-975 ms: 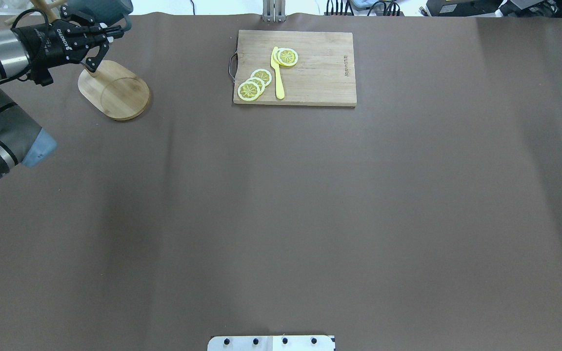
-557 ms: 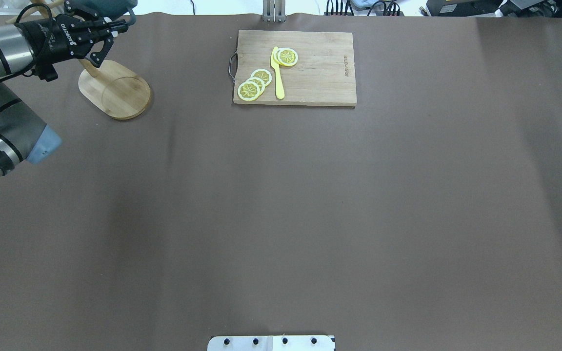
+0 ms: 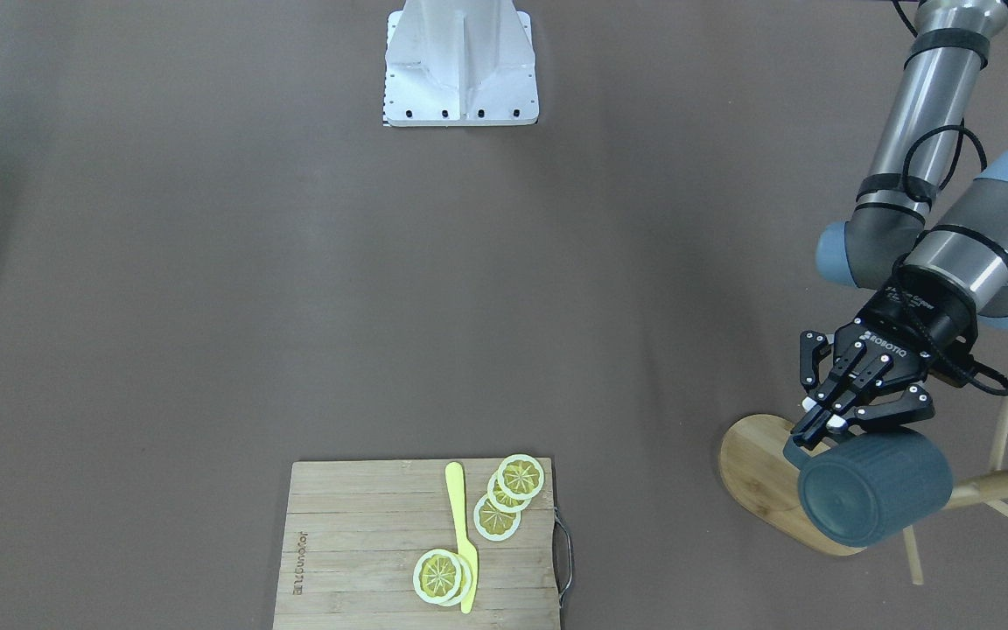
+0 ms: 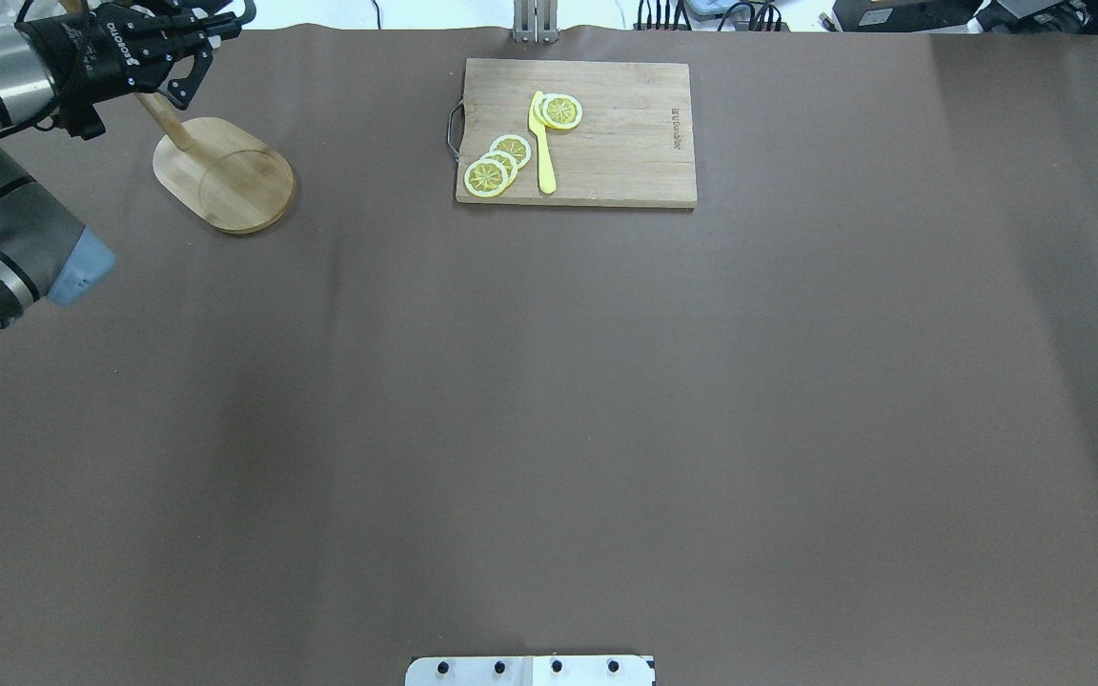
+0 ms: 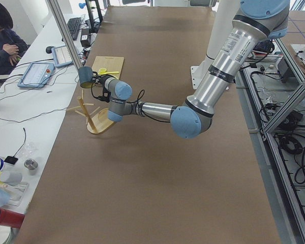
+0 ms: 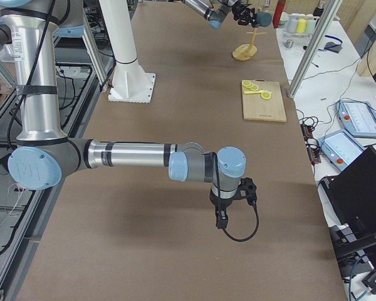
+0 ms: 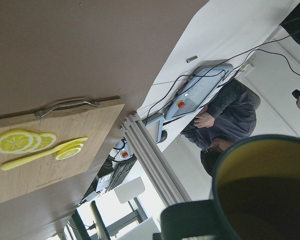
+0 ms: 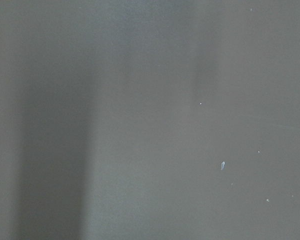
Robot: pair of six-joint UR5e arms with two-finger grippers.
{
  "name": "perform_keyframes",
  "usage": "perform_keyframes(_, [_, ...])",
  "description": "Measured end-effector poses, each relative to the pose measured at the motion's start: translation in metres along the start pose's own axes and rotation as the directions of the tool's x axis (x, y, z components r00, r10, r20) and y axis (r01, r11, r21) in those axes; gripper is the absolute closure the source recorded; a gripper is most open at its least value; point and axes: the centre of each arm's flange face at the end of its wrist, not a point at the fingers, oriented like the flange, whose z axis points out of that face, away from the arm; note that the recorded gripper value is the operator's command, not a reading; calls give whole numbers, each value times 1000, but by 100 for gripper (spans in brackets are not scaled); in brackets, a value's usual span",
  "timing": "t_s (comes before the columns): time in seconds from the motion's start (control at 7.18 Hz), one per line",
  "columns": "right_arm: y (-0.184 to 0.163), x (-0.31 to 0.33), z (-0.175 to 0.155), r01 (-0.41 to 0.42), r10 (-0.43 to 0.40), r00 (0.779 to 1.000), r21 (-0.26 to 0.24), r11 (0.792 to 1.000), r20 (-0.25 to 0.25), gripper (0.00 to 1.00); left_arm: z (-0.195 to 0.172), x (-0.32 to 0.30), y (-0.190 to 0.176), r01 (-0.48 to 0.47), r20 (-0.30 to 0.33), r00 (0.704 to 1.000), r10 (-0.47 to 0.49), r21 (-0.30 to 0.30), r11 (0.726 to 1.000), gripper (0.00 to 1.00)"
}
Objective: Hang cup on storage rack
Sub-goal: 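Slide the mug handle onto the upper rack peg with the left gripper, then open the left gripper to release the mug on the peg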
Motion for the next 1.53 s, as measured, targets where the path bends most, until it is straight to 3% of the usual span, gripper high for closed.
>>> perform_keyframes(0.42, [0,0,0,1,-1,1000,0,1000,1,0,-6,10,-18,6,-48,999,-5,35,999,100])
perform_keyframes(1.53, [0,0,0,1,-1,1000,0,1000,0,0,-17,-4,-67,20,-78,997,-14,75,997,100])
